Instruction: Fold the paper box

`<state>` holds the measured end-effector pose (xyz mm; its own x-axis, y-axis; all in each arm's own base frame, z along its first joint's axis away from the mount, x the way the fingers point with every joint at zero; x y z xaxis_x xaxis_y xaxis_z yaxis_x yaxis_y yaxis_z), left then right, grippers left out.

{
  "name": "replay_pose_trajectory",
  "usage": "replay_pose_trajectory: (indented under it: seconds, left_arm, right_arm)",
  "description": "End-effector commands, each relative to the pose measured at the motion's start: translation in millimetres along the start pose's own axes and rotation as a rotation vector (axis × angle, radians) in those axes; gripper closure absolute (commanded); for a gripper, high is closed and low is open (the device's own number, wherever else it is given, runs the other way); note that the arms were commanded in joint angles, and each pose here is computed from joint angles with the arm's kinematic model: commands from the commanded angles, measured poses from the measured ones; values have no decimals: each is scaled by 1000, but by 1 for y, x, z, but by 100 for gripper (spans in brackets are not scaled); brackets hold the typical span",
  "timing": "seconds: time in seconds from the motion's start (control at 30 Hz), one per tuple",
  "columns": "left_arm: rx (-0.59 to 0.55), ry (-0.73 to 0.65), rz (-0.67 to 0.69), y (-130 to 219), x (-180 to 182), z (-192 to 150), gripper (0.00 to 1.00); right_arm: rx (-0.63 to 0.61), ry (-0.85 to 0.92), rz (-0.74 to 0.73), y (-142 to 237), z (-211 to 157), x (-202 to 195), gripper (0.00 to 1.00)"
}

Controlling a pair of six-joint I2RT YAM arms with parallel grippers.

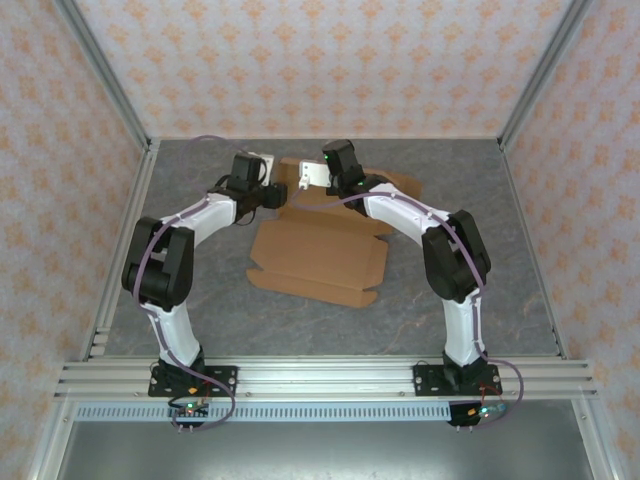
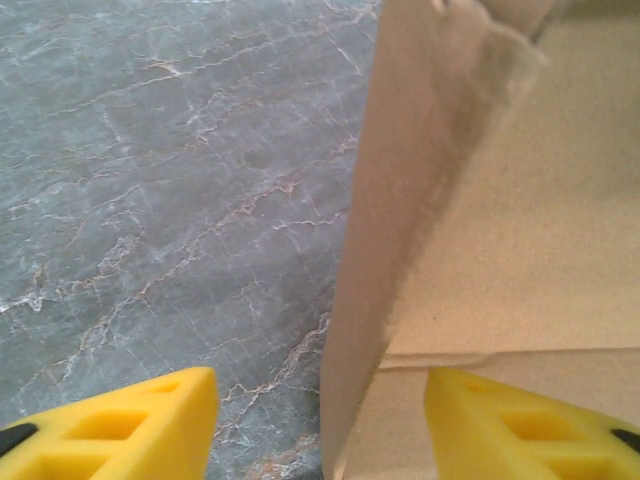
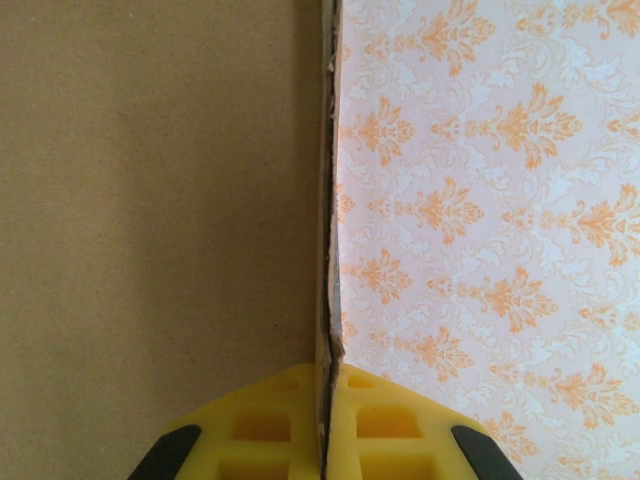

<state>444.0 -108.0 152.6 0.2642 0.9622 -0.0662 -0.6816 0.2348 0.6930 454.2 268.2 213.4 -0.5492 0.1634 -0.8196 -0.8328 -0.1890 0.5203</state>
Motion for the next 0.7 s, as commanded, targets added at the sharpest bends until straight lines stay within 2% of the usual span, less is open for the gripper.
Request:
replay_pose_trajectory:
  seconds: [0.0,0.33,0.67]
  left_arm:
    - [40,-1,6,-10,-3,-2,50]
    - [38,51,73,-42,-2,-12,64]
    - [15,70,176,-43,0,-15,81]
  right_arm:
    - [4,4,-10,10,0,-8,96]
    - [0,2,-5,10,1,-9,96]
    - [-1,3,-8,12,1,-11,96]
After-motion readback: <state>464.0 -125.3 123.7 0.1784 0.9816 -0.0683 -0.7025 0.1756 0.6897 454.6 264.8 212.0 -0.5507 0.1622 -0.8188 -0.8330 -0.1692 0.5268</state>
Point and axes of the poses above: each hand's point on the last joint's axis, 136 mm out from that joint toward the fingers, its own y axis back along the fingers, its own x axis along the line the jaws close on, z = x × y, the point moved 7 cm from there along y, back along the fingers, and after that the axes turned 7 degrees about -y, right-handed, at the moved point
